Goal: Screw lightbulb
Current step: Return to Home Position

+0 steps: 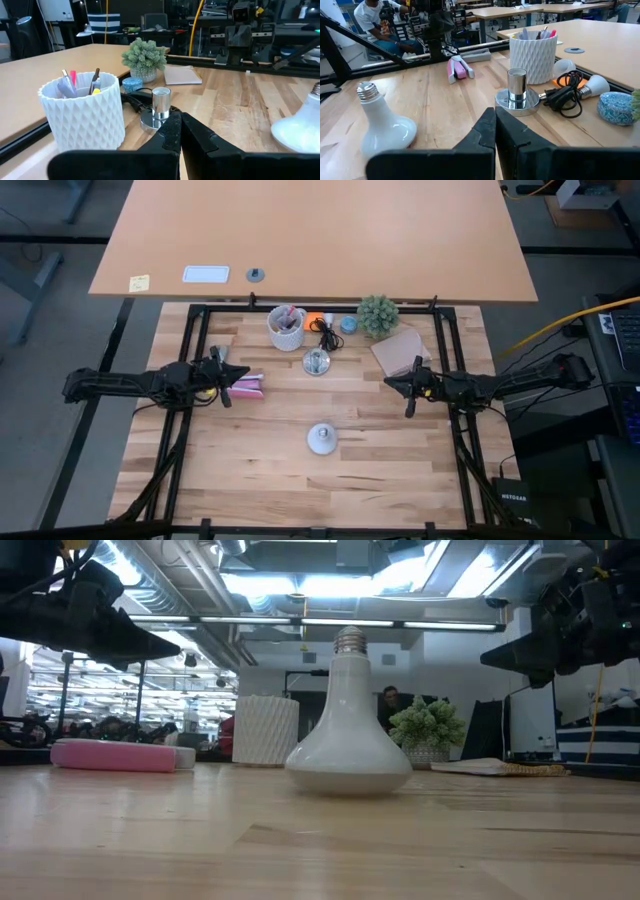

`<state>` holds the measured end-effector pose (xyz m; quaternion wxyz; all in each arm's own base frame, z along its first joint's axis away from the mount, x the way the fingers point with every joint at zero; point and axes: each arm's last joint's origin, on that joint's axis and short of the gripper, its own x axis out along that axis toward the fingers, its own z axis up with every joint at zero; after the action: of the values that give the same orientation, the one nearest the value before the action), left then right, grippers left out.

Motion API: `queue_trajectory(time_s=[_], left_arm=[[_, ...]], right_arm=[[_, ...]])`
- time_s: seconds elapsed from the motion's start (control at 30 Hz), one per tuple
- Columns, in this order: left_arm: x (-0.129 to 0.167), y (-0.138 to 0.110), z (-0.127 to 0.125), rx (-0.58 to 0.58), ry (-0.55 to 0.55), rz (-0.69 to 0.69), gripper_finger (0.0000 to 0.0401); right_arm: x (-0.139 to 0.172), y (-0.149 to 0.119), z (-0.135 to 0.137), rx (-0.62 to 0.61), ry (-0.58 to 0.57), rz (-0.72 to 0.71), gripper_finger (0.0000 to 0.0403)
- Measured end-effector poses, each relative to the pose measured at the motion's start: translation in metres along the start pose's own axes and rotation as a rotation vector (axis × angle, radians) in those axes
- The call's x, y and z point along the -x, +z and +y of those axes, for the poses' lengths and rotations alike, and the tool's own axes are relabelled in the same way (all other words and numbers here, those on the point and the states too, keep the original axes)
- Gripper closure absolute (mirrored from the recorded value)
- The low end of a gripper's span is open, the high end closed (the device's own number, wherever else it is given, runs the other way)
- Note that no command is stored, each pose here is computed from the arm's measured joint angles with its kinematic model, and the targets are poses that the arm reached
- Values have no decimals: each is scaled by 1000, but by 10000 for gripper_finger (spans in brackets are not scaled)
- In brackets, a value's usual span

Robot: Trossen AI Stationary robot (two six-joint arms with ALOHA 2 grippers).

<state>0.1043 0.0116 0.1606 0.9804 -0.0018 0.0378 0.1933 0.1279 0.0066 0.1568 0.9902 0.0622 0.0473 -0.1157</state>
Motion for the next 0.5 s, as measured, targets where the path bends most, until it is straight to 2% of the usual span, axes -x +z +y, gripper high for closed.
queue_trajectory(time_s=[0.5], left_arm=[[0, 0, 0, 0, 0, 1, 401]], right_arm=[[3, -1, -1, 3, 0, 5, 400]])
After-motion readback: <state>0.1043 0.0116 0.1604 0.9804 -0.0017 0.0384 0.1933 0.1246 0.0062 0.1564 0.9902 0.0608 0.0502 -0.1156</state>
